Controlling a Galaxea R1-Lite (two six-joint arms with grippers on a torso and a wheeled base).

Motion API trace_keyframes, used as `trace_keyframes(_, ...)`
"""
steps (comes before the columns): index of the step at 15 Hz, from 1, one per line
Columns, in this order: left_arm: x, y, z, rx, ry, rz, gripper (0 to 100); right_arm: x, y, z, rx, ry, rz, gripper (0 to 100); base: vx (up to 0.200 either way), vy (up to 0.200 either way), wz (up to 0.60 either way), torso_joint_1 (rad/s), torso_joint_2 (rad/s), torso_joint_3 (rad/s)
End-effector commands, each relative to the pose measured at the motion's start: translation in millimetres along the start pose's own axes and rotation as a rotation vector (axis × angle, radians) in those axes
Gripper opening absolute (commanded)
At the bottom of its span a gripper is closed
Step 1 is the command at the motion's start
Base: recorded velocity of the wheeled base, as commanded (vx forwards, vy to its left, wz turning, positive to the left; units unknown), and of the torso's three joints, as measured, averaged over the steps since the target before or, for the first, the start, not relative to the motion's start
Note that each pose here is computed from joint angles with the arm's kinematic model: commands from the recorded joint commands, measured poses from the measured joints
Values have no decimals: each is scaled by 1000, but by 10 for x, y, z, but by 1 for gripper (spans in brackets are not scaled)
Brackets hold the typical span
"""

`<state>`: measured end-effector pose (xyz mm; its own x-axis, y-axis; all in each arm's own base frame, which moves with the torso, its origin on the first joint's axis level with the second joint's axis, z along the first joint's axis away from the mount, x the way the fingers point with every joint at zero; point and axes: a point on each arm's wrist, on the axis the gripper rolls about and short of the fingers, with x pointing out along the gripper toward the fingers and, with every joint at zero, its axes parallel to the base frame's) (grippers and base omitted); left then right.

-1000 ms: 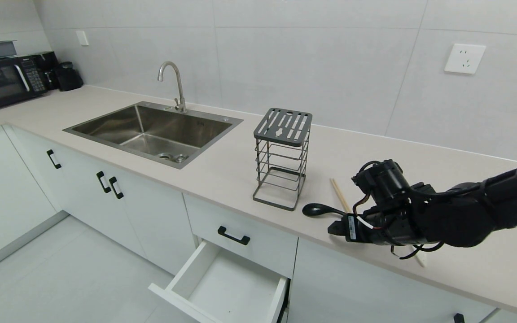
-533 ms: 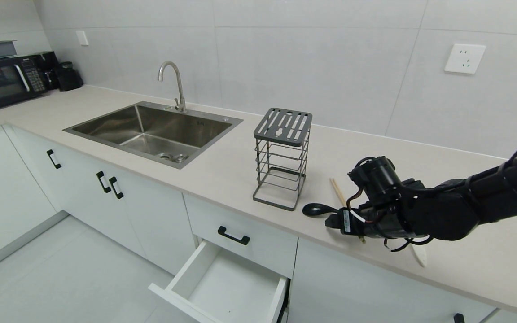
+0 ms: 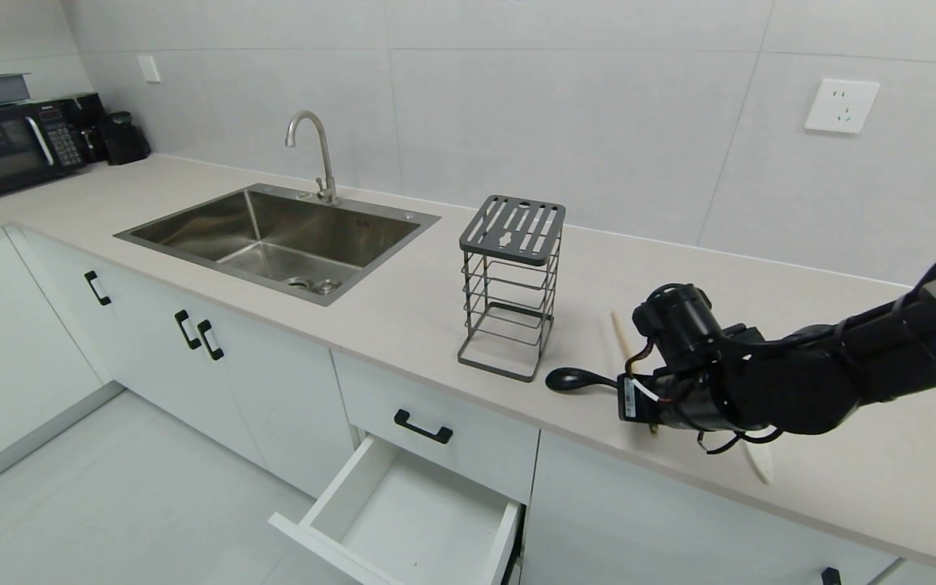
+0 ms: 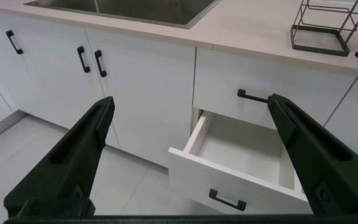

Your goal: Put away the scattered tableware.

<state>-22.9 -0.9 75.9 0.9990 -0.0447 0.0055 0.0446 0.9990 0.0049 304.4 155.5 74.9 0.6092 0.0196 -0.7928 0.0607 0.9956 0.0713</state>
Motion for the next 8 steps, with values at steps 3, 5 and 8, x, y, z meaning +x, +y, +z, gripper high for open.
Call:
trace_keyframes(3, 1, 0, 1, 0, 1, 0, 100, -201, 10, 78, 64, -53, 31, 0, 0, 0, 0, 0, 0, 0)
trace_keyframes(5, 1, 0, 1, 0, 1, 0, 100, -318, -8, 114, 74, -80, 46, 0, 0, 0, 0, 0, 0, 0)
trace_keyframes(8, 1, 0, 1, 0, 1, 0, 100, -610, -14, 170, 64, -153, 73, 0, 0, 0, 0, 0, 0, 0)
